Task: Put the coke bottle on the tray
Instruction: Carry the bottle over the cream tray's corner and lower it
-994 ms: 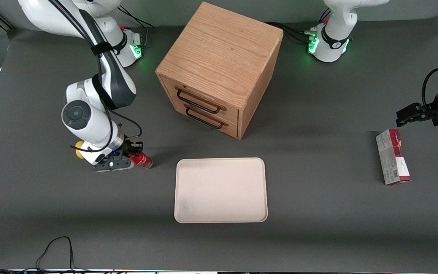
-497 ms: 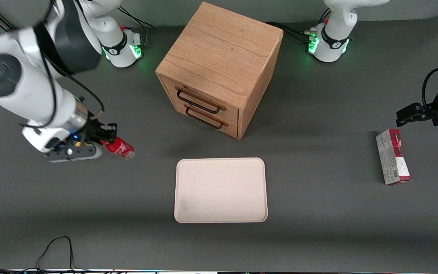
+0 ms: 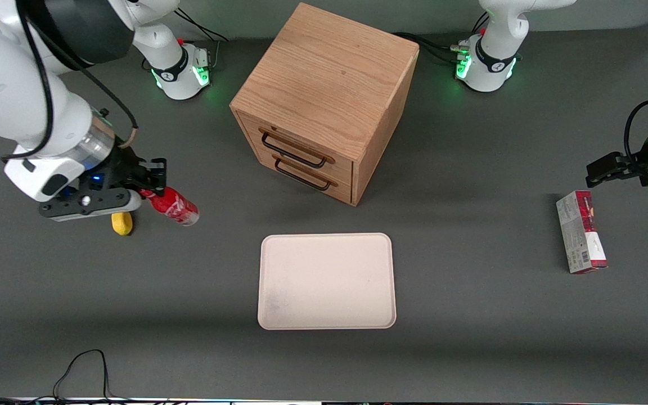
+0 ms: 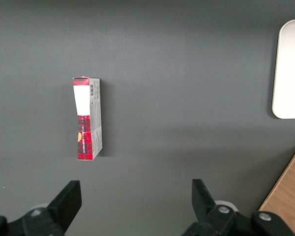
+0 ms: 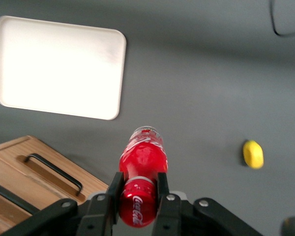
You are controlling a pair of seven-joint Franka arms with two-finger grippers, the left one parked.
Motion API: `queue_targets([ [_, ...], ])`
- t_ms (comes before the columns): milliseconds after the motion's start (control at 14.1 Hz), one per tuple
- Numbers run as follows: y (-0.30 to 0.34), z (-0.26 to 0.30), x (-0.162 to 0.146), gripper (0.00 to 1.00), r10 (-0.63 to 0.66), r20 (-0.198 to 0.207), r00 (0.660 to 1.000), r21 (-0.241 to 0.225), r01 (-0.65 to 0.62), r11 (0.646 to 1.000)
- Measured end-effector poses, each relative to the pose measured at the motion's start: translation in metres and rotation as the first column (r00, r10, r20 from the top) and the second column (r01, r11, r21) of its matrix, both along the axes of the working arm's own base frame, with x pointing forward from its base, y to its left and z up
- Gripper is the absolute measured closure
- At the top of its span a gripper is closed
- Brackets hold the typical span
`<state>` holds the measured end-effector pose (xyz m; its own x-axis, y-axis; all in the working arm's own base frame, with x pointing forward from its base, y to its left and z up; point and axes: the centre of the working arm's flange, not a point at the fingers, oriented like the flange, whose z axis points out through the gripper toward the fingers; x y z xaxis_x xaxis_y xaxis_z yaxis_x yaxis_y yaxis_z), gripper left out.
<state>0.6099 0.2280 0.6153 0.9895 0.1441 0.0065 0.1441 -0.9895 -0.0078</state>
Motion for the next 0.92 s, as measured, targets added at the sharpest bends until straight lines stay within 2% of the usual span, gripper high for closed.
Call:
queue_targets([
  [213, 0.045, -0.024, 0.02, 0.69, 0.06, 0.013, 0.998, 0.026, -0.061, 0.998],
  [497, 0.104, -0.062, 0.032, 0.69, 0.134, 0.068, 0.989, -0.004, -0.134, 0.991],
  [923, 0.124, -0.102, 0.049, 0.69, 0.152, 0.101, 0.983, -0.013, -0.151, 0.988],
])
